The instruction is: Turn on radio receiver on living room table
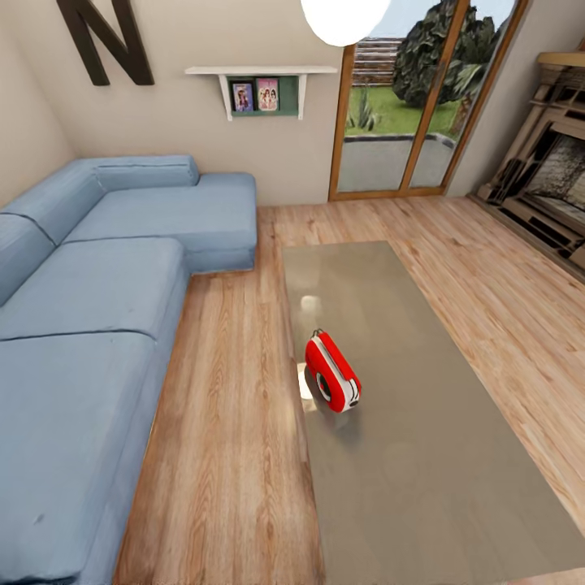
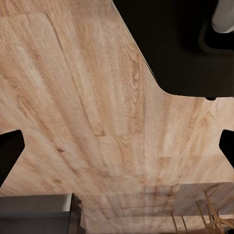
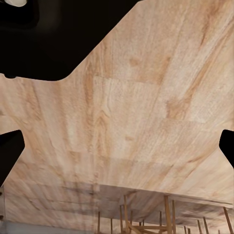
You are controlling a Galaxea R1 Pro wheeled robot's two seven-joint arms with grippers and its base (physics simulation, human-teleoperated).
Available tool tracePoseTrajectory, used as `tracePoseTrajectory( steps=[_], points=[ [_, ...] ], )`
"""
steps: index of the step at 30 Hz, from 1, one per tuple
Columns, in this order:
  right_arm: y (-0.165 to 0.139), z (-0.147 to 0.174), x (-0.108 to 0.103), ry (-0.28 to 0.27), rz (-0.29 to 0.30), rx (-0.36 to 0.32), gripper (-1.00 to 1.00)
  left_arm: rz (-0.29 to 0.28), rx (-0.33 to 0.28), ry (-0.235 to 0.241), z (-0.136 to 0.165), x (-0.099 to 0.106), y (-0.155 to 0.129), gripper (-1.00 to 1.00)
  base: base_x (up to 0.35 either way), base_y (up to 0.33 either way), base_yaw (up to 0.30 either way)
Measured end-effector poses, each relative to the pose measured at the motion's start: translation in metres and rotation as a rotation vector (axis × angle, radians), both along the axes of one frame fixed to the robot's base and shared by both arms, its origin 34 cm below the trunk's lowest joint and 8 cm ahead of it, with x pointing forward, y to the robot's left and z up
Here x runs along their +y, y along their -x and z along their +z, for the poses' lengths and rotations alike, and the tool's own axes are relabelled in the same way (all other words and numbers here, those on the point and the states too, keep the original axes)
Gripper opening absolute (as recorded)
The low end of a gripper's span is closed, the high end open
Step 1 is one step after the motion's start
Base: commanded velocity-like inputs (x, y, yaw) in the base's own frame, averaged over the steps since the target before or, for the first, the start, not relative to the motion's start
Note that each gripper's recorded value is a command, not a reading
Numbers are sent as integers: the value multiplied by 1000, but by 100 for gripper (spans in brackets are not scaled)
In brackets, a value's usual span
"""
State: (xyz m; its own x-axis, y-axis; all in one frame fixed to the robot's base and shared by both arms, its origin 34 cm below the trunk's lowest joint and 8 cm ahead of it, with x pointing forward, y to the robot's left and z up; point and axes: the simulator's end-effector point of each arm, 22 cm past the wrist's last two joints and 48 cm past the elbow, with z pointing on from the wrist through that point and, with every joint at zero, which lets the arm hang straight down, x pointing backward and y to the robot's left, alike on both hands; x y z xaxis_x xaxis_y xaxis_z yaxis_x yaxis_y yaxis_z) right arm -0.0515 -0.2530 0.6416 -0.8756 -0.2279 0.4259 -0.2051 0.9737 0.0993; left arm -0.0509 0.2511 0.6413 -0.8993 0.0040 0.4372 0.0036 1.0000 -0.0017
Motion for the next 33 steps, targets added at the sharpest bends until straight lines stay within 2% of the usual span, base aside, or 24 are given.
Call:
tracePoseTrajectory(
  steps=[33],
  points=[
    [18, 10, 0, 0, 0, 54, 100, 1, 56, 0, 10, 0, 19, 100, 0, 0, 0]
  ],
)
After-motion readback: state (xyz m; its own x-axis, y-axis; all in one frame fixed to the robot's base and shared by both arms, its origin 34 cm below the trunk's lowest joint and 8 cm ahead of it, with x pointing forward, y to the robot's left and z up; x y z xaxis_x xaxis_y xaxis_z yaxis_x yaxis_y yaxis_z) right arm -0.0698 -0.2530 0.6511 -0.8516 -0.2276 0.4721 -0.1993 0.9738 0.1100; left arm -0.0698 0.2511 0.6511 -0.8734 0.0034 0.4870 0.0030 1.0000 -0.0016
